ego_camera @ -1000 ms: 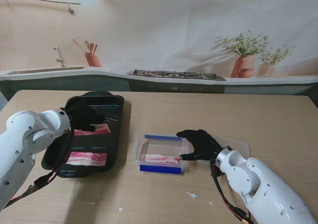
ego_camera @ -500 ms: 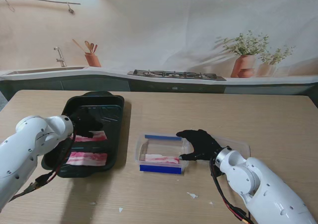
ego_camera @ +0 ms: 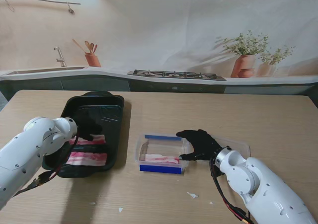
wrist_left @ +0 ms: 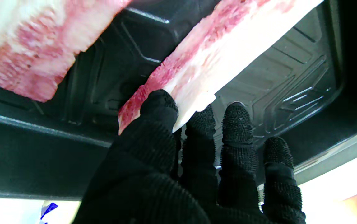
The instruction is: Separate the bacon slices onto the tray
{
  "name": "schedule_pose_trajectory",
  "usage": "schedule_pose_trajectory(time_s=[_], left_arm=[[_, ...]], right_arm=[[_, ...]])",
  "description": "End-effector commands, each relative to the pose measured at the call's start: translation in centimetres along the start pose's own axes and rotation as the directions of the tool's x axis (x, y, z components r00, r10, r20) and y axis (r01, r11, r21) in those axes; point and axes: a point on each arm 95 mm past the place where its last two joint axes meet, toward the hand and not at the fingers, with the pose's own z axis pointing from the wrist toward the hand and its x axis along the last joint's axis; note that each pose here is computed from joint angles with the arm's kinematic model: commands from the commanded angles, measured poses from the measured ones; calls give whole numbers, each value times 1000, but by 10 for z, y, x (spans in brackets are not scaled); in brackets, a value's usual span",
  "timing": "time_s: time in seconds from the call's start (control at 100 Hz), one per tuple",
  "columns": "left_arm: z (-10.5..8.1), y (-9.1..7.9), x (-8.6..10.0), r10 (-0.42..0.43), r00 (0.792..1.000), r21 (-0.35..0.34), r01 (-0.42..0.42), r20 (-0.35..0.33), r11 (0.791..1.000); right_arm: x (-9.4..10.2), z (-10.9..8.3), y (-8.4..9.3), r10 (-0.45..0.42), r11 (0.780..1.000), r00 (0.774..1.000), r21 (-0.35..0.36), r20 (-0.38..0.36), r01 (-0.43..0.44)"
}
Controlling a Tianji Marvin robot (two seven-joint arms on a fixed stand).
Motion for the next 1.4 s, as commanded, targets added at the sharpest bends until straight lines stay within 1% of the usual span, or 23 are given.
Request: schedule_pose_trajectory(time_s=[0.0, 0.21, 0.4, 0.54, 0.75, 0.85, 0.9, 1.01, 1.09, 1.17, 1.27, 1.39], left_arm=[[1, 3, -3, 4, 1000, -25, -3, 8, 1000], [4, 4, 1, -8, 1000, -48, 9, 14, 999], [7, 4, 2, 18, 999, -53, -16, 30, 998], [6, 3, 2, 57, 998, -61, -54, 39, 997], [2, -1, 0, 58, 997, -57, -55, 51, 997], [-1, -3, -1, 51, 997, -45, -48, 61, 998], [-2, -4, -1, 47, 997, -25, -45, 68, 999], [-6, -11, -1, 12, 997, 54, -16, 78, 998], [-9, -21, 2, -19, 997, 122, 9, 80, 992], [-15, -34, 8, -16, 997, 166, 3, 76, 986], [-20, -51, 19, -16, 998, 242, 2, 56, 970], [-25, -74, 36, -84, 996, 330, 84, -14, 940]], right_arm=[[4, 1, -5, 4, 1000, 1000, 21, -3, -4], [4, 1, -5, 4, 1000, 1000, 23, -3, -4], [3, 0, -5, 5, 1000, 1000, 20, -3, -5], [3, 0, -5, 6, 1000, 1000, 19, -2, -6], [3, 0, -5, 6, 1000, 1000, 19, -2, -6], [4, 1, -5, 5, 1000, 1000, 20, -3, -5], [3, 1, -5, 5, 1000, 1000, 20, -4, -5], [3, 1, -5, 5, 1000, 1000, 20, -4, -5], [4, 1, -5, 5, 1000, 1000, 20, -4, -4], [4, 1, -5, 5, 1000, 1000, 22, -4, -5], [4, 2, -6, 5, 1000, 1000, 22, -5, -5], [4, 2, -6, 8, 1000, 1000, 22, -10, -8]])
